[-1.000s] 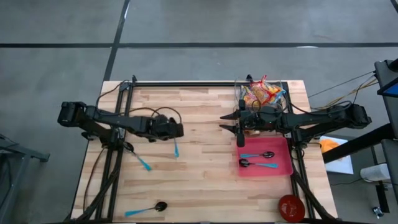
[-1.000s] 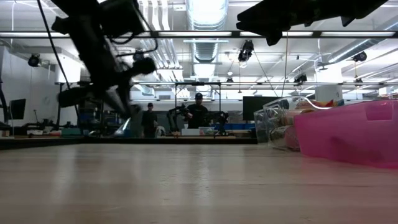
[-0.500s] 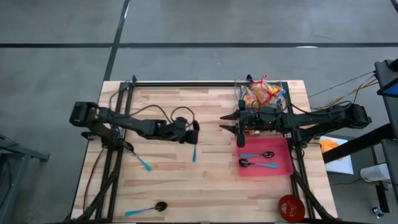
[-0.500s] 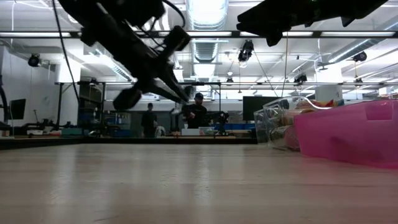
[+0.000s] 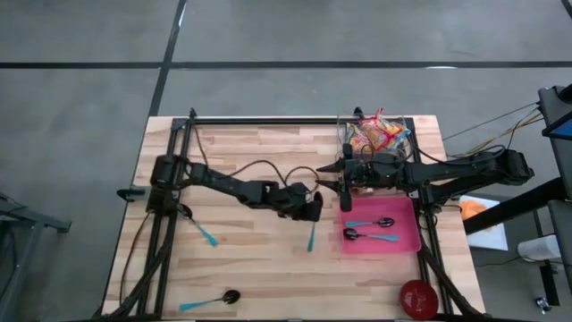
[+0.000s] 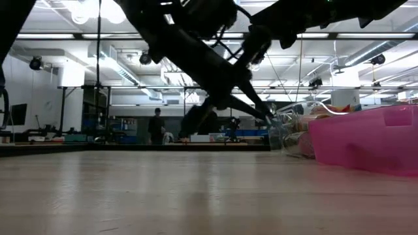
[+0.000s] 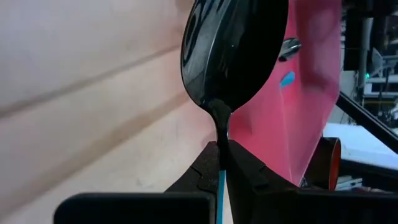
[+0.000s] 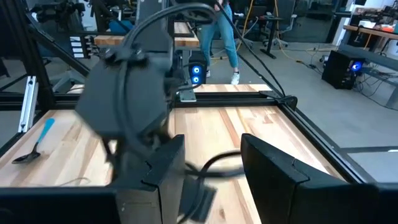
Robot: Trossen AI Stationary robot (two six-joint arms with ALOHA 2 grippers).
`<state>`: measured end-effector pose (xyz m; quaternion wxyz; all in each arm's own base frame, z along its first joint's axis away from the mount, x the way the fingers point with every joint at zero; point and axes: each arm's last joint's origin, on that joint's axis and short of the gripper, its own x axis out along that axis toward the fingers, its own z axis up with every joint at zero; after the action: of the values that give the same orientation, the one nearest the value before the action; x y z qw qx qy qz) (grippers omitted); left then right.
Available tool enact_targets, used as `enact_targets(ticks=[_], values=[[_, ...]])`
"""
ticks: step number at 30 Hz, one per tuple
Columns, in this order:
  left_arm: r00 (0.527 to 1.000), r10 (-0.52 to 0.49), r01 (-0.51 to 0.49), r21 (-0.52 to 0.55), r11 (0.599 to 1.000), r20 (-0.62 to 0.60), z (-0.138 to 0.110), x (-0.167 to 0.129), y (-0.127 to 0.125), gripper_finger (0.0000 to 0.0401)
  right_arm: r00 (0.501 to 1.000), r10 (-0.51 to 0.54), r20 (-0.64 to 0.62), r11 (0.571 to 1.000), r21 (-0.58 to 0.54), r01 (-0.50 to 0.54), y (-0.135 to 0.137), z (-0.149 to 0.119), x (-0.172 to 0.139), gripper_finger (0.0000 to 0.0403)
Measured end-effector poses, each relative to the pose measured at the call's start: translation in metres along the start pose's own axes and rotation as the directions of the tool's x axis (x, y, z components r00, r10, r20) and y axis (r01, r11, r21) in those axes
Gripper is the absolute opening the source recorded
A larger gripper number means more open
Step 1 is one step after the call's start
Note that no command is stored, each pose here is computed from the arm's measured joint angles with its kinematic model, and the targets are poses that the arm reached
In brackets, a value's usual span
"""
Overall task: Pick & Place Food Item
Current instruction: Put the blue spoon into the red bin
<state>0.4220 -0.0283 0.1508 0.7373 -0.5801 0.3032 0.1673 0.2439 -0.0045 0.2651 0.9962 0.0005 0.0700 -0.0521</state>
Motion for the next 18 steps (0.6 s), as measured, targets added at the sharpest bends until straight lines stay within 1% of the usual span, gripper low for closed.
enact_targets(ticks=[4, 7, 11, 18], values=[[1.000, 0.022, -0.023, -0.083, 0.996, -0.010, -0.009, 0.016, 0.003, 0.0011, 1.000, 0.000, -0.001, 1.000, 0.000, 0.000, 0.000, 0.000, 0.000, 0.0156], [0.999, 0.045, -0.046, -0.099, 0.994, -0.019, -0.013, 0.024, 0.008, 0.0011, 1.000, 0.000, -0.001, 1.000, 0.000, 0.000, 0.000, 0.000, 0.000, 0.0156], [0.998, 0.062, -0.064, -0.159, 0.985, -0.020, -0.016, 0.028, 0.013, 0.0012, 1.000, 0.000, -0.001, 1.000, 0.000, 0.000, 0.000, 0.000, 0.000, 0.0156], [0.995, 0.098, -0.095, -0.206, 0.974, 0.005, -0.018, 0.034, 0.020, 0.0012, 1.000, 0.000, 0.000, 1.000, 0.000, 0.000, 0.000, 0.000, 0.000, 0.0156]])
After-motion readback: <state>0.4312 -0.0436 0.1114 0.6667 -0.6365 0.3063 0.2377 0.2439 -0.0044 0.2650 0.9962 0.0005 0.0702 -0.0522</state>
